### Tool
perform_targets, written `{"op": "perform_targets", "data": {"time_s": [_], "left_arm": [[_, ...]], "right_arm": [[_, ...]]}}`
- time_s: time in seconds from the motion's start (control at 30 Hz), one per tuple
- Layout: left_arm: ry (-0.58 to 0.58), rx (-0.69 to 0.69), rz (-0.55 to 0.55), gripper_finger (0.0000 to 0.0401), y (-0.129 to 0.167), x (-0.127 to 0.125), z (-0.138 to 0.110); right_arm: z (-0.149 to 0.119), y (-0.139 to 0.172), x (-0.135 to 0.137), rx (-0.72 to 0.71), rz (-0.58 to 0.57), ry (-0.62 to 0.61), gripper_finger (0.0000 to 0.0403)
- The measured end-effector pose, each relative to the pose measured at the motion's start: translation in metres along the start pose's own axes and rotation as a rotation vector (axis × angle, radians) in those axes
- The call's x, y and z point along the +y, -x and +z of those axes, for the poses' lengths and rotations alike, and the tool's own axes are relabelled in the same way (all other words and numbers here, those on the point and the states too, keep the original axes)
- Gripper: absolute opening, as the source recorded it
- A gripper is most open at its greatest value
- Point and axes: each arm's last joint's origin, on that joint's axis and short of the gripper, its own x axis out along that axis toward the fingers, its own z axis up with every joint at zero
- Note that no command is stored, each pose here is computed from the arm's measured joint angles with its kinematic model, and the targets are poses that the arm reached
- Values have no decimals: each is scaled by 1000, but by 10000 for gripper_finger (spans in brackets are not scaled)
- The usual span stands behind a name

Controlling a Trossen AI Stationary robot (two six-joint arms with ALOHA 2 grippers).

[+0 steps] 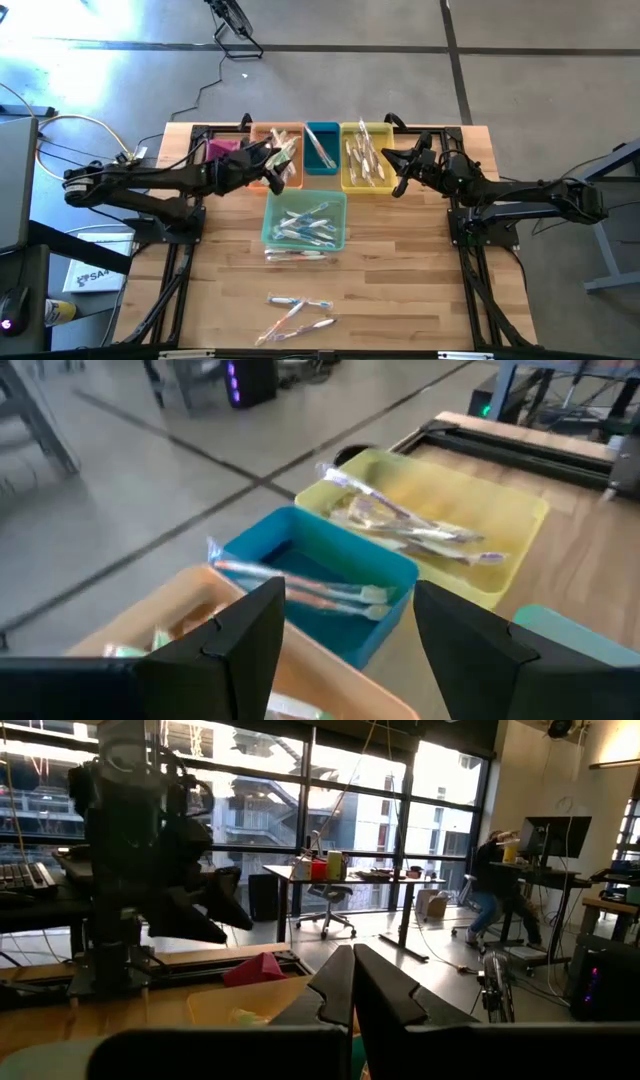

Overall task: Pick & Place Toothbrushes
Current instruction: Put the orange toothbrush into the blue bin

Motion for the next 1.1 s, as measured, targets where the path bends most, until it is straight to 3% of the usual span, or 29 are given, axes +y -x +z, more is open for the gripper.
{"op": "perform_targets", "data": {"time_s": [0.2, 0.43, 0.6, 0.97, 1.1], "left_arm": [[-118, -92, -62, 219, 24, -16, -5], [-29, -202, -133, 219, 43, -8, -44], [52, -179, -222, 219, 51, -6, -65], [60, -191, -321, 219, 62, -17, -68], [50, -181, -447, 219, 66, -24, -69]], "right_arm": [[0, 0, 0, 0, 0, 0, 2], [0, 0, 0, 0, 0, -3, 2], [0, 0, 0, 0, 0, -4, 2], [0, 0, 0, 0, 0, -4, 2], [0, 0, 0, 1, 0, -4, 2]]}}
